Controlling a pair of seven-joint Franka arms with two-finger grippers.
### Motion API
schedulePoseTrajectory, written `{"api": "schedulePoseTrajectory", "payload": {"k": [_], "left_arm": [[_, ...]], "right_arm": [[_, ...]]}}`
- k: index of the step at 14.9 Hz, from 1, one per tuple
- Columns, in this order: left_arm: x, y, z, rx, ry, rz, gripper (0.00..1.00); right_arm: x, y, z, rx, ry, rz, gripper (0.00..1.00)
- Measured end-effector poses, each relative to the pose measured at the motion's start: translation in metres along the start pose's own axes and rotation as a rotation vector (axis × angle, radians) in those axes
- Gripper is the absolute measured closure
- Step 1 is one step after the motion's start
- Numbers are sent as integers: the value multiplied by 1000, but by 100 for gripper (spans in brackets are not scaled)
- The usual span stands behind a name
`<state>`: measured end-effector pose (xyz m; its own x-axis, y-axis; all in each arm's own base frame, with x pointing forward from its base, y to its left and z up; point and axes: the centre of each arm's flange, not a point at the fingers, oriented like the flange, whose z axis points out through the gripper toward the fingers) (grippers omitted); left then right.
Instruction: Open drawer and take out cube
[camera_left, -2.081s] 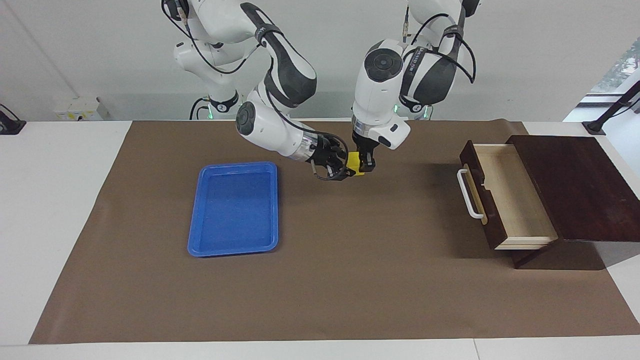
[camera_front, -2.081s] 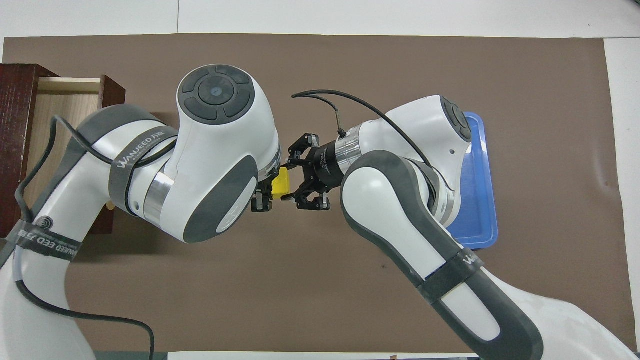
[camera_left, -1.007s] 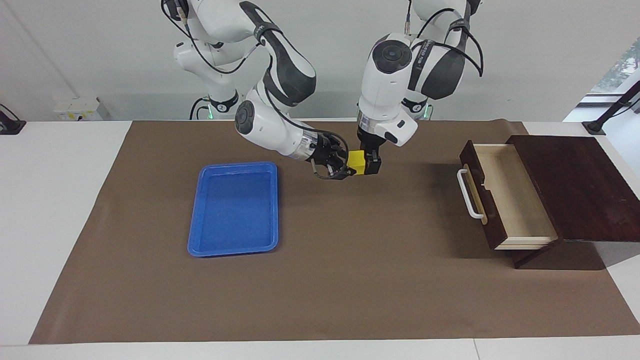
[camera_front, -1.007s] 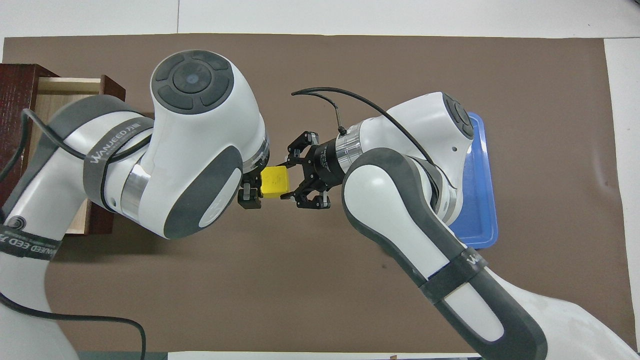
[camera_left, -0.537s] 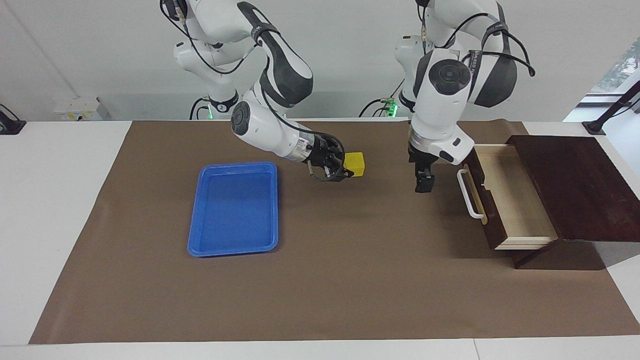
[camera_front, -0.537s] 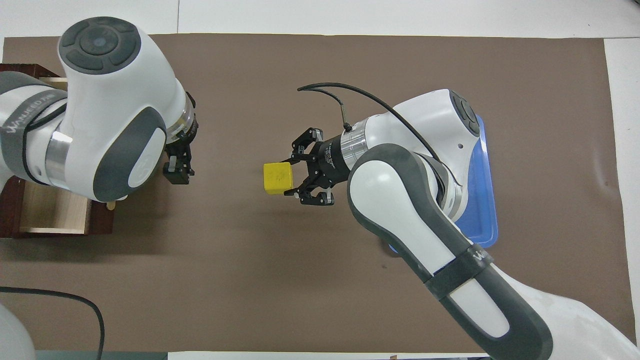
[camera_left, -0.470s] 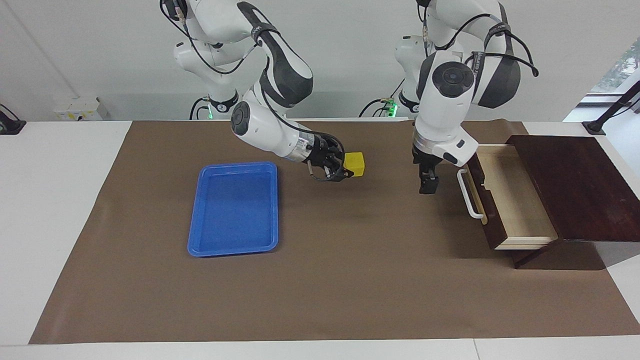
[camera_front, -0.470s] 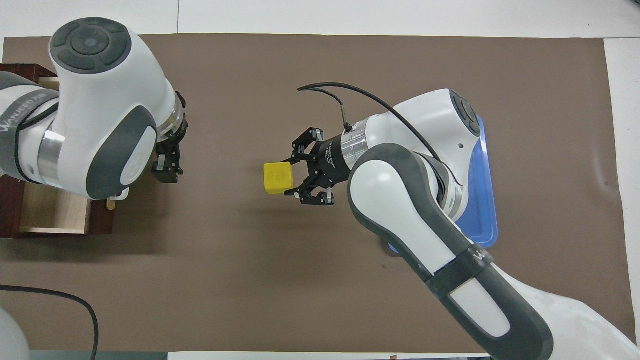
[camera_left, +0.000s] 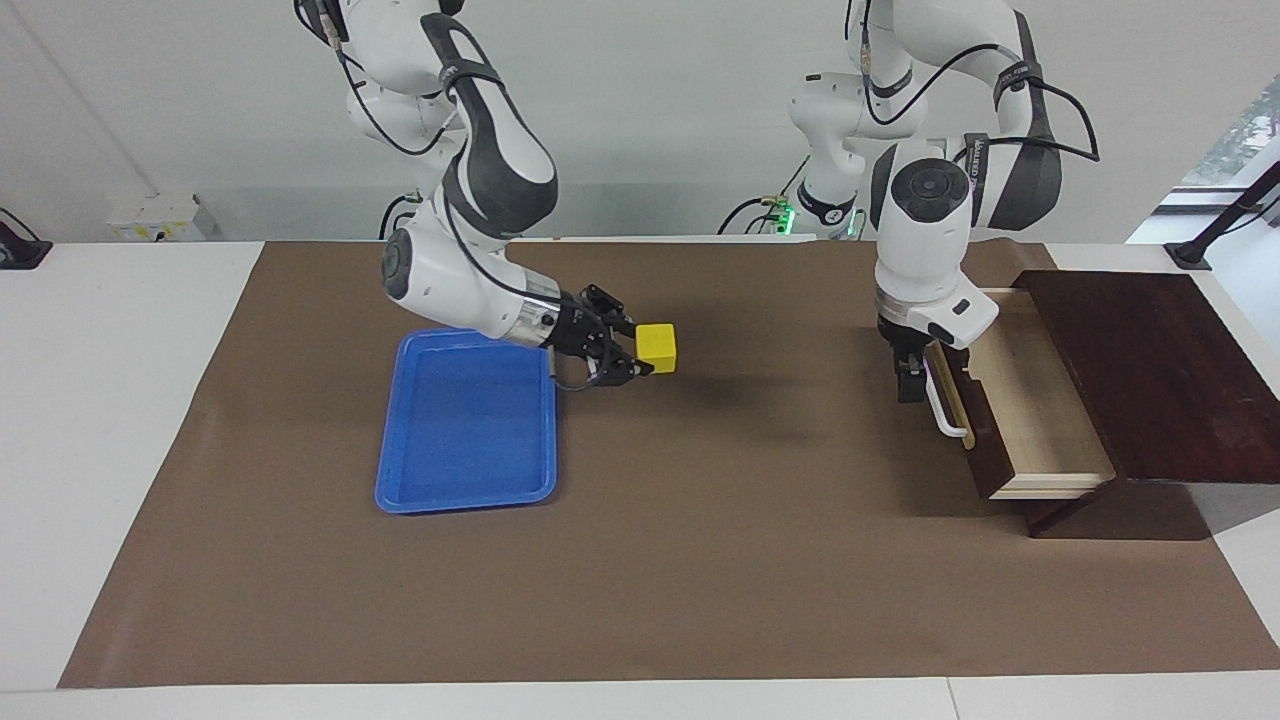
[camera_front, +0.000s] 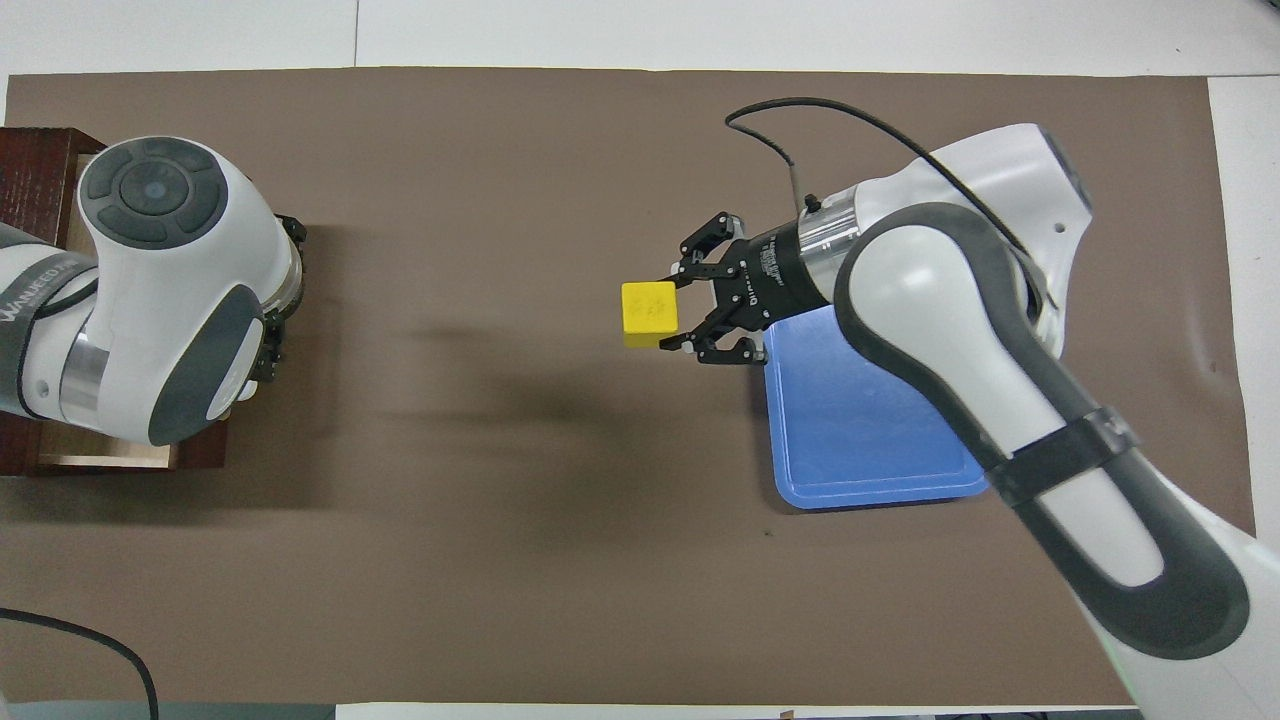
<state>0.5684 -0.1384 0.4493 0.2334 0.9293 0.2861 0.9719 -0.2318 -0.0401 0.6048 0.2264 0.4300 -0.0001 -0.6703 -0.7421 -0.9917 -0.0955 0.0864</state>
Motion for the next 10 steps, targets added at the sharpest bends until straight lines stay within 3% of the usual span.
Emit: {"api": "schedulePoseTrajectory", "payload": {"k": [4,10], "left_arm": [[36,-1,17,-18,6,24,0],[63,-2,27,-35,0,66,0]], "right_arm": [[66,-12,-50,34,70,-34,44],[189,-4,-78,2,145,-89,44]]}}
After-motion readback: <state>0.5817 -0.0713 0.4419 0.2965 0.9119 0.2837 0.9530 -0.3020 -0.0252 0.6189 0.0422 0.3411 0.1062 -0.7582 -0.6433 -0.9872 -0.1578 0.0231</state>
